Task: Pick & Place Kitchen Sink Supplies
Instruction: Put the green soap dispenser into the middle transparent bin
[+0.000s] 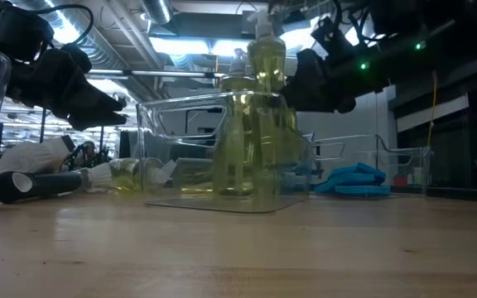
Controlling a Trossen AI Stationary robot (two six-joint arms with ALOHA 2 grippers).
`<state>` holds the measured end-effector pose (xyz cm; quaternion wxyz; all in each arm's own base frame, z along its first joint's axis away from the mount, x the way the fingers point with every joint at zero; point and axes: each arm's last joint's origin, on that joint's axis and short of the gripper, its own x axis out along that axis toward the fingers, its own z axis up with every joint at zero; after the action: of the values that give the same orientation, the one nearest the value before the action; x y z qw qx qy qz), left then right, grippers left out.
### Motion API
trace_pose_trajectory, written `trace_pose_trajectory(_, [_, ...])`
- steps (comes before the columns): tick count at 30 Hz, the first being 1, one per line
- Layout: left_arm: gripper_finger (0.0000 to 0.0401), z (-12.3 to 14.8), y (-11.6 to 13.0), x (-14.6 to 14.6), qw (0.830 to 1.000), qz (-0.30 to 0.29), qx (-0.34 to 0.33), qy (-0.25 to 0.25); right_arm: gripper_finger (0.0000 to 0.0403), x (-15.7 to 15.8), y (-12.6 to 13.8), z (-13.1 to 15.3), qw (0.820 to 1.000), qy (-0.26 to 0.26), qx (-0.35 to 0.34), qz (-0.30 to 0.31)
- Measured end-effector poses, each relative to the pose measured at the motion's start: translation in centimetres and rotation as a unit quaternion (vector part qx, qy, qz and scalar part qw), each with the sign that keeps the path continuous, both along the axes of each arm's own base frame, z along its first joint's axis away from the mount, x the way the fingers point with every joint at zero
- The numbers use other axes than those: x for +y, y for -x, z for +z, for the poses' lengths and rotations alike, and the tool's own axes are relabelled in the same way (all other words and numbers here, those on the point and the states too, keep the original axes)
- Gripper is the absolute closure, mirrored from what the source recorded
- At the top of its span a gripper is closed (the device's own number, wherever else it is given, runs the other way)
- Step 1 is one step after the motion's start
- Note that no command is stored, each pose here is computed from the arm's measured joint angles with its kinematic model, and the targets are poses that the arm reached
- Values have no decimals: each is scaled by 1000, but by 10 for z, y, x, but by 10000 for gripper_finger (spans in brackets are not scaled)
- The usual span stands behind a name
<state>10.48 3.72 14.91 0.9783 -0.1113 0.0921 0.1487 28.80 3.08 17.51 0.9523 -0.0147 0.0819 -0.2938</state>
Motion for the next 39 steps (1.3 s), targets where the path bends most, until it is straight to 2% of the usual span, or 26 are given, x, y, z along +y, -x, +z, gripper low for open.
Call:
trace_pose_trajectory(7, [120,0,0,0,1000,0,0,0,147,-3,-3,-11,1000,-29,-2,-10])
trace_pose_trajectory(17, [120,0,0,0,1000,0,0,0,146,-3,-3,-13,1000,-29,2,-10])
trace_pose_trajectory(20, [120,0,0,0,1000,0,0,0,133,-3,-3,-13,1000,-27,4,-10])
trace_pose_trajectory(28, [120,0,0,0,1000,0,0,0,87,-3,-4,-10,1000,0,14,-5])
trace_pose_trajectory(33, [120,0,0,0,1000,0,0,0,82,-3,-4,-7,999,35,29,-7])
trace_pose_trajectory(39, [120,0,0,0,1000,0,0,0,81,-2,-8,3,999,38,14,-3])
